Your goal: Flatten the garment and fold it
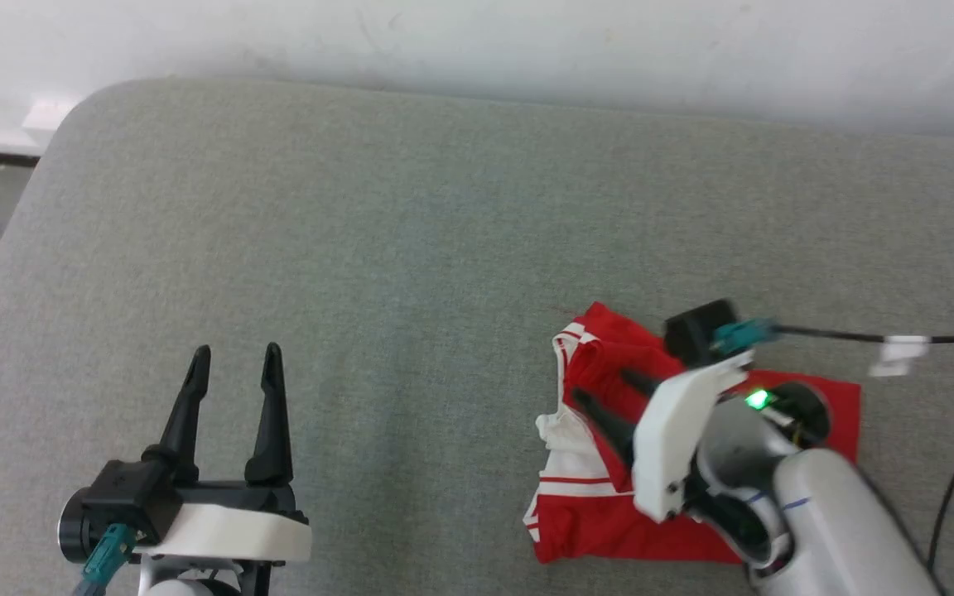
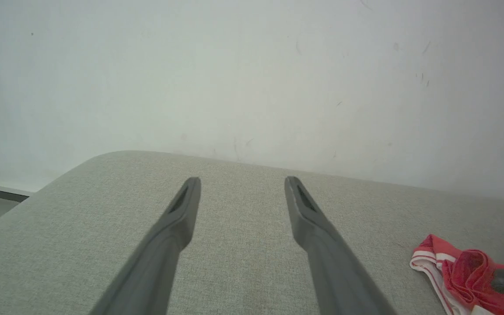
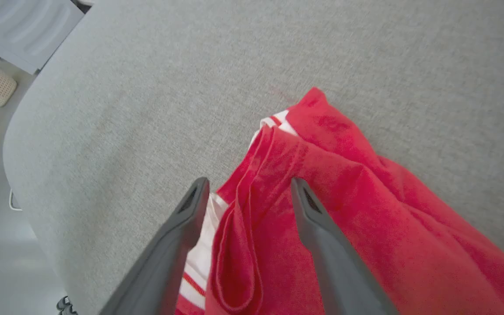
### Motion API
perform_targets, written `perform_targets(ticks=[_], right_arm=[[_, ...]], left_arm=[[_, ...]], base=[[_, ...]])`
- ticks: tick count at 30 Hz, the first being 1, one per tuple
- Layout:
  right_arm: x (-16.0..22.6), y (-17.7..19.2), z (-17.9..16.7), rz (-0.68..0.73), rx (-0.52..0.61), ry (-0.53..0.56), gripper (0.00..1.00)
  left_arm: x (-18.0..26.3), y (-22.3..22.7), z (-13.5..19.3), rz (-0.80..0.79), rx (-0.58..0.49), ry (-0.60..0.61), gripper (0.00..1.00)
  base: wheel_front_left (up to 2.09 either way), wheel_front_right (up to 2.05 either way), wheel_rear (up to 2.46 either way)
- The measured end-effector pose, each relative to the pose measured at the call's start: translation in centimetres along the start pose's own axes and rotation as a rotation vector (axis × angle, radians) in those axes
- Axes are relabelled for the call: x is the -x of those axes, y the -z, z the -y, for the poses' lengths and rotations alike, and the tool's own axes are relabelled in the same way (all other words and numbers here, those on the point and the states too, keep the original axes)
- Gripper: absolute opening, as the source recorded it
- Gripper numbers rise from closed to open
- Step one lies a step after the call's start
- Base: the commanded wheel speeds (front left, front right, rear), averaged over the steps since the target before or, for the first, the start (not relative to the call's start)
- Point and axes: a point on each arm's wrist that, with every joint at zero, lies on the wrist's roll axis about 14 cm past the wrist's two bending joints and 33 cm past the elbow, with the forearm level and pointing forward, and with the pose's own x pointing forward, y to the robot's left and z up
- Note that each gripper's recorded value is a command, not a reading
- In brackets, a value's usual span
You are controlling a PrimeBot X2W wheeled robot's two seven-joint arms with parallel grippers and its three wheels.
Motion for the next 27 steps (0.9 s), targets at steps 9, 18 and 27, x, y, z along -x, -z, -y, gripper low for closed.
perform_targets(ticks=[9, 18, 27], right_arm=[[9.0, -4.5, 8.6, 0.338, -0.091, 0.297, 1.00], [13.9, 3.8, 12.5, 0.223, -0.198, 0.501, 1.00], [11.8, 6.4, 12.7, 0.197, -0.303, 0.469, 1.00]], left_arm=[[-0.4, -0.7, 1.0, 0.025, 0.006, 0.037, 1.00], [-1.2, 0.2, 1.8, 0.004, -0.003, 0.070, 1.00], [-1.5, 0.9, 1.8, -0.018, -0.018, 0.083, 1.00]], base=[[0.00, 0.00, 0.00], [0.00, 0.00, 0.00], [0.00, 0.00, 0.00]])
